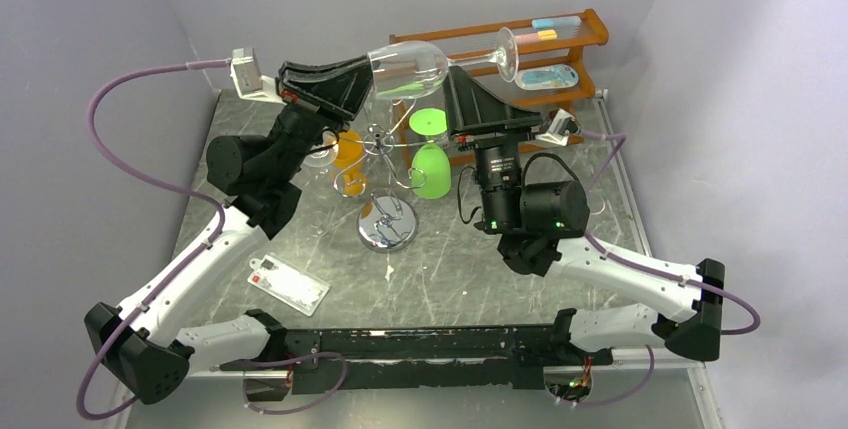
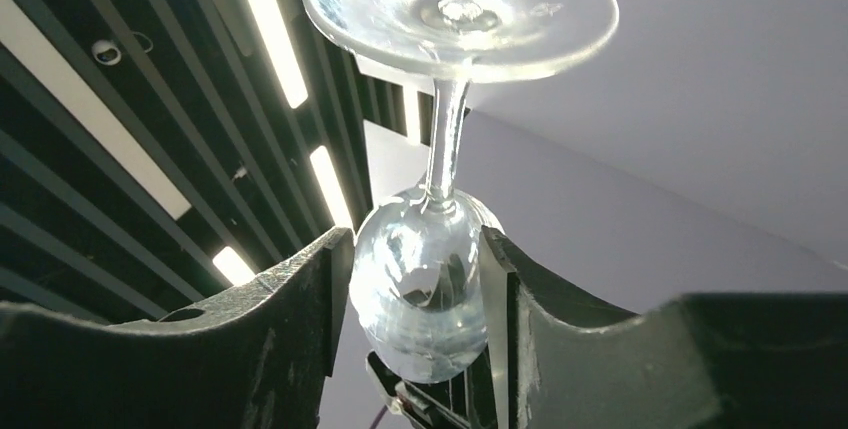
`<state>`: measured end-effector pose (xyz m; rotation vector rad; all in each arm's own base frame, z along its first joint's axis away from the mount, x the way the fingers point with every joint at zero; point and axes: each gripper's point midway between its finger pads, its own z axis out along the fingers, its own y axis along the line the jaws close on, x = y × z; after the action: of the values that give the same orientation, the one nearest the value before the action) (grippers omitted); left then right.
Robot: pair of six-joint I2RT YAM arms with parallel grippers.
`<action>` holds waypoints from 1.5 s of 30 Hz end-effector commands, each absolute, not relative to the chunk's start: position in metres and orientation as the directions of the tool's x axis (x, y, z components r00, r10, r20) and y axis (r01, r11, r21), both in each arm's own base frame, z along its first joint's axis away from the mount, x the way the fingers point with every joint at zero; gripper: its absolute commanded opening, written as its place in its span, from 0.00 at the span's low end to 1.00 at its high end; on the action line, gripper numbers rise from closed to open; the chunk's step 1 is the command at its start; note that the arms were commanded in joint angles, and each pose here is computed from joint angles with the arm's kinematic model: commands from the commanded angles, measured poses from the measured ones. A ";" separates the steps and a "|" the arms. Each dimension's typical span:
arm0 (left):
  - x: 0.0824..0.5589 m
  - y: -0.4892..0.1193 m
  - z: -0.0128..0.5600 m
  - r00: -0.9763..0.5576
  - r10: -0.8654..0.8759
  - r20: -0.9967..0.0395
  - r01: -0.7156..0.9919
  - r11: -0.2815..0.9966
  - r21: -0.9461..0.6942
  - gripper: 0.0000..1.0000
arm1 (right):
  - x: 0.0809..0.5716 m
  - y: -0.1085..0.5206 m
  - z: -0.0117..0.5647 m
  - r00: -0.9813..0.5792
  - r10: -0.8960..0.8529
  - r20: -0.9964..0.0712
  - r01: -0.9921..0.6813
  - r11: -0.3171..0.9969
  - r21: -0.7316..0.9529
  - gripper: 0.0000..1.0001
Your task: Place the wine glass upside down on the wine glass rack
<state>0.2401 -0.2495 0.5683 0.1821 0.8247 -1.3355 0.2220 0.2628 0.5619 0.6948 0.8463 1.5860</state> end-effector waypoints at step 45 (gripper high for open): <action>0.165 -0.244 0.461 -0.149 -0.398 -0.905 0.911 0.301 -0.282 0.78 | 0.184 0.212 0.564 -0.049 0.909 -0.413 -0.657 0.282 0.699 0.00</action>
<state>0.1878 -0.2390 0.5022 0.3706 1.0753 -1.2810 0.1940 0.2253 0.5705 0.4429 0.9038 1.3991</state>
